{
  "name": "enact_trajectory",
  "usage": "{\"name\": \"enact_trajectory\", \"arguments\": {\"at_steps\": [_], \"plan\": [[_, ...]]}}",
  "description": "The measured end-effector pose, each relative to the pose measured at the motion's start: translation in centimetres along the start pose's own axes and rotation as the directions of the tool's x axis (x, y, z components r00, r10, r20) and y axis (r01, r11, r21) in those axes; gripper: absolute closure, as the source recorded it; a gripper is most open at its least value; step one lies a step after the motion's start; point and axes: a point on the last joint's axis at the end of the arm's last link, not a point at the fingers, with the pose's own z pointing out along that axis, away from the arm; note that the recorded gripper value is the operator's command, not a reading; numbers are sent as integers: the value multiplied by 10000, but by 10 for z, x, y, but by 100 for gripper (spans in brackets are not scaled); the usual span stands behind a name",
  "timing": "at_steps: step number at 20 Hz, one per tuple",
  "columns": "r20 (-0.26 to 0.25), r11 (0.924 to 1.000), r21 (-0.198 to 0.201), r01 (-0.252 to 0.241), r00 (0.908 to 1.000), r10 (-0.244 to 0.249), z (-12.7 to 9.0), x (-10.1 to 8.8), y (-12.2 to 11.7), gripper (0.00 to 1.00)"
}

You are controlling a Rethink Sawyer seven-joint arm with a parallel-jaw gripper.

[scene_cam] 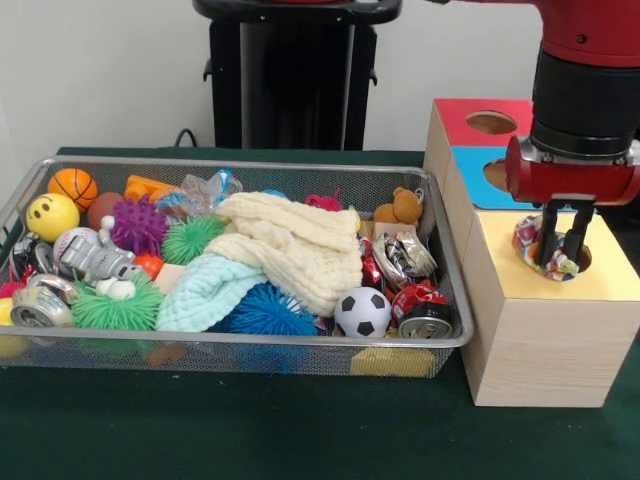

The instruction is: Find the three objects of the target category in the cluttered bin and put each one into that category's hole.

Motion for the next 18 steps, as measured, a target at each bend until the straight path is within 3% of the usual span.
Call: {"name": "enact_trajectory", "arguments": {"at_steps": [10, 18], "plan": [[-120, 9979, -575, -300, 9995, 294, 4, -10, -7, 100], [-61, 9982, -606, -30, 10000, 27, 4, -10, -6, 100]]}}
